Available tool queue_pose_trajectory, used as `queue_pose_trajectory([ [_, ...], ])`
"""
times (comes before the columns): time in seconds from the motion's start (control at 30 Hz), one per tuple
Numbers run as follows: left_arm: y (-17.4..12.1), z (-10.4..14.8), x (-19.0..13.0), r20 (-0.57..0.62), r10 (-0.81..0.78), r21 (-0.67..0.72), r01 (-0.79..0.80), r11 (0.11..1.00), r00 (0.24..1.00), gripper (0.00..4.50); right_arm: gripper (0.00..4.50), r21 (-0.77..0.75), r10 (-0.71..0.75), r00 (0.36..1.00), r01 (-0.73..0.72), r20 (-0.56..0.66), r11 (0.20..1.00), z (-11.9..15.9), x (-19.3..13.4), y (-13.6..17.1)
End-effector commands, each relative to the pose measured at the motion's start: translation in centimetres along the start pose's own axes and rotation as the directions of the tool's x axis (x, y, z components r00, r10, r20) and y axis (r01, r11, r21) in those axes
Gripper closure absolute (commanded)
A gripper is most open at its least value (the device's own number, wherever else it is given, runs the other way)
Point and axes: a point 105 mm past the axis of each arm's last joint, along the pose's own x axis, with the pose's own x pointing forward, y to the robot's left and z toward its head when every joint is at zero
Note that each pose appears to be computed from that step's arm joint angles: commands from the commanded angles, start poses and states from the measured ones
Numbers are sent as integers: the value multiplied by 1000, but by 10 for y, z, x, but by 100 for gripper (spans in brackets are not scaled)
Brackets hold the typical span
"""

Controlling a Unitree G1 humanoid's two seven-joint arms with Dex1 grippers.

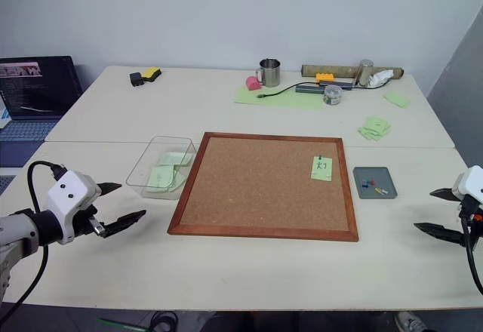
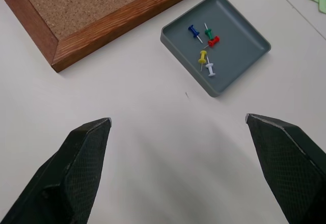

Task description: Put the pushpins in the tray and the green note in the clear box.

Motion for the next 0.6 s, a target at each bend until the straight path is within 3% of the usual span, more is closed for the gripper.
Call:
queue_pose_trajectory([
  [0.03, 8, 10, -10, 32, 21, 38, -22, 999, 999, 5, 2, -28, -20, 999, 21, 32, 999, 10, -2, -3],
  [0.6, 9, 14, -7, 100, 49, -26, -46, 999, 994, 5, 2, -51, -29, 998, 33, 63, 998, 14, 13, 0],
])
